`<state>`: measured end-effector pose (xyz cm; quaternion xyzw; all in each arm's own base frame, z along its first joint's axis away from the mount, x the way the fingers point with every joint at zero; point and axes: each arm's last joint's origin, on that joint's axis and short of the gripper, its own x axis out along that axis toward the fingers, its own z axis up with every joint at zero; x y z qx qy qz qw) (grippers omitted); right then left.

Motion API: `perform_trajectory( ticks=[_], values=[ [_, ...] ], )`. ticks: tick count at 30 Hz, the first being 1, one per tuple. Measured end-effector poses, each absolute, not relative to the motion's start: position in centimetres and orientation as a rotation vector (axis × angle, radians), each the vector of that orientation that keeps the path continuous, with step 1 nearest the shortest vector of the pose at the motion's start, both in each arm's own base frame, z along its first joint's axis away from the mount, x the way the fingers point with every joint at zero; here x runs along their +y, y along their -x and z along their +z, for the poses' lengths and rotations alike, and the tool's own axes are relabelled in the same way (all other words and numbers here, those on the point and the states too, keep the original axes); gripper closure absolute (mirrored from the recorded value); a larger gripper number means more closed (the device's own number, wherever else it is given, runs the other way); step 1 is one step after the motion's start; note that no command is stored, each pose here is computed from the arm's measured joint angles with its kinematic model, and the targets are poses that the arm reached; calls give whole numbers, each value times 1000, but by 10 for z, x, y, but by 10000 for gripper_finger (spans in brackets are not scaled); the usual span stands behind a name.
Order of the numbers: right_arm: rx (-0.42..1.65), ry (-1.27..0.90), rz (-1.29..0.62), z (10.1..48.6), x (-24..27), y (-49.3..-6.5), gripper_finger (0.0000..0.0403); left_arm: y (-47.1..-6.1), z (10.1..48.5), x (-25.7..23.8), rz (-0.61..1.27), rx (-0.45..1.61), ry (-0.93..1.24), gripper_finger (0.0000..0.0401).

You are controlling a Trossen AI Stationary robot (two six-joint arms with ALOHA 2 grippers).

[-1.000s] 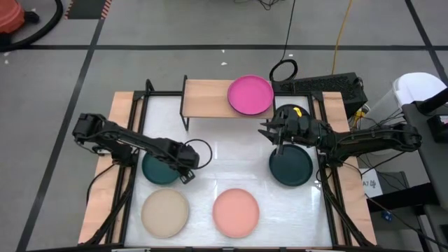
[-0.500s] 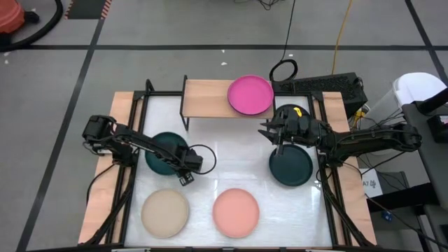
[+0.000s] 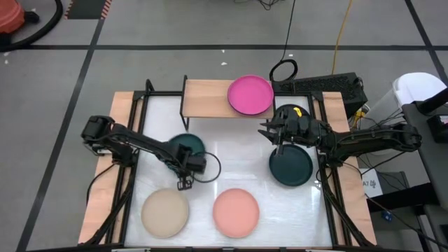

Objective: Place and stack plates onto a shelf
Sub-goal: Stack the green plate on top of the pink plate on the shelf

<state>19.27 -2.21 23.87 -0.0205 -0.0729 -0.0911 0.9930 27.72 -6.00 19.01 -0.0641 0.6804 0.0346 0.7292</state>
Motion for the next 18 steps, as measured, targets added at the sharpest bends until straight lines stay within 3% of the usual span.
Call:
perform_trajectory(
  ticks=[8, 18],
  values=[
    [-138, 42, -185, 238, -22, -193, 293, -302, 248, -87, -113, 1270, -214, 394],
    [-176, 20, -183, 241, -22, -192, 293, -314, 287, -75, -14, 1153, -667, 394]
  ],
)
